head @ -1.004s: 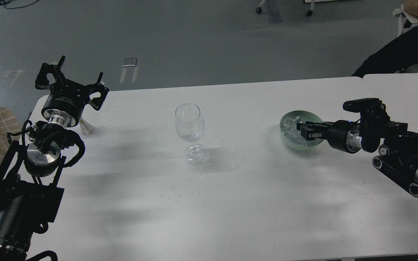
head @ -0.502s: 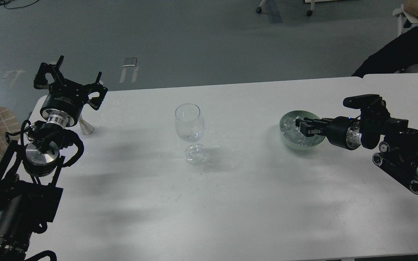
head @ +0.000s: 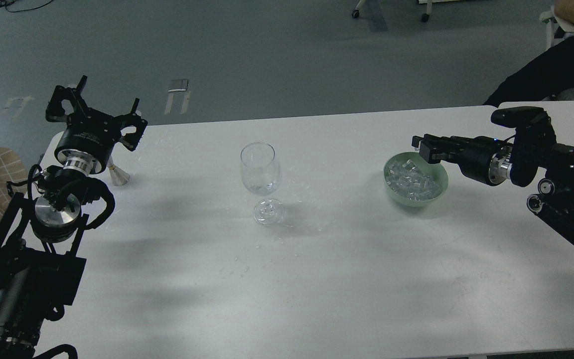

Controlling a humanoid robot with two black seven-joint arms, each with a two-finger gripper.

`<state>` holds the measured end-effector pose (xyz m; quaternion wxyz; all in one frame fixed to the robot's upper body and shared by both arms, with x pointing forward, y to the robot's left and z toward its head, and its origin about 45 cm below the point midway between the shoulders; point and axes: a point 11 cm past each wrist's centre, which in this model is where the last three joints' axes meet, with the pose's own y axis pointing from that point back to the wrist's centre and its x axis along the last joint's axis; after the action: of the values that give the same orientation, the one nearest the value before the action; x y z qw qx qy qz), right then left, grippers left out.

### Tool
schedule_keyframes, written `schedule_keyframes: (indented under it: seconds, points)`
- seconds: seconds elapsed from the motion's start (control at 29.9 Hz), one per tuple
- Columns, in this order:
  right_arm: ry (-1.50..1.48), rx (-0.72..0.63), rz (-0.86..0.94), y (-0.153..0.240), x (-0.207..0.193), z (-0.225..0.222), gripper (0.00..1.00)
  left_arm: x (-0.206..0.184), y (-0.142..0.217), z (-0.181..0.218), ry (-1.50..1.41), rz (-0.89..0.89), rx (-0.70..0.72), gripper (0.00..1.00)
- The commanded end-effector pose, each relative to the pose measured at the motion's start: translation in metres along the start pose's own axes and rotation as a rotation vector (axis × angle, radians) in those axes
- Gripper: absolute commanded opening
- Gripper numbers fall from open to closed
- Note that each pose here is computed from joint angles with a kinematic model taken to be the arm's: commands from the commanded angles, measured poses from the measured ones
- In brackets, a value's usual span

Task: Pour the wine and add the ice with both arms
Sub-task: 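Pinch an ice cube in the bowl with the right gripper, then carry the ice cube with the right gripper over the wine glass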

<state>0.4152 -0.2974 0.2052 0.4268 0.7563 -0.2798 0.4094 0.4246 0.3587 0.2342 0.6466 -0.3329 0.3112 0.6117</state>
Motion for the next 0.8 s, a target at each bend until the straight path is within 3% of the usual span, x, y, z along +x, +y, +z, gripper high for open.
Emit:
schedule_keyframes:
  seconds: [0.0, 0.33, 0.77]
  points:
    - [0.010, 0.072, 0.064, 0.001, 0.020, -0.024, 0.17, 0.000, 0.000, 0.000, 0.000, 0.000, 0.000, 0.98]
    - [0.004, 0.345, 0.171, -0.010, 0.046, -0.126, 0.17, -0.002, -0.001, 0.001, -0.002, -0.004, -0.001, 0.98]
    - [-0.055, 0.511, 0.138, -0.056, 0.031, -0.231, 0.18, 0.000, -0.001, 0.009, -0.010, 0.000, -0.014, 0.98]
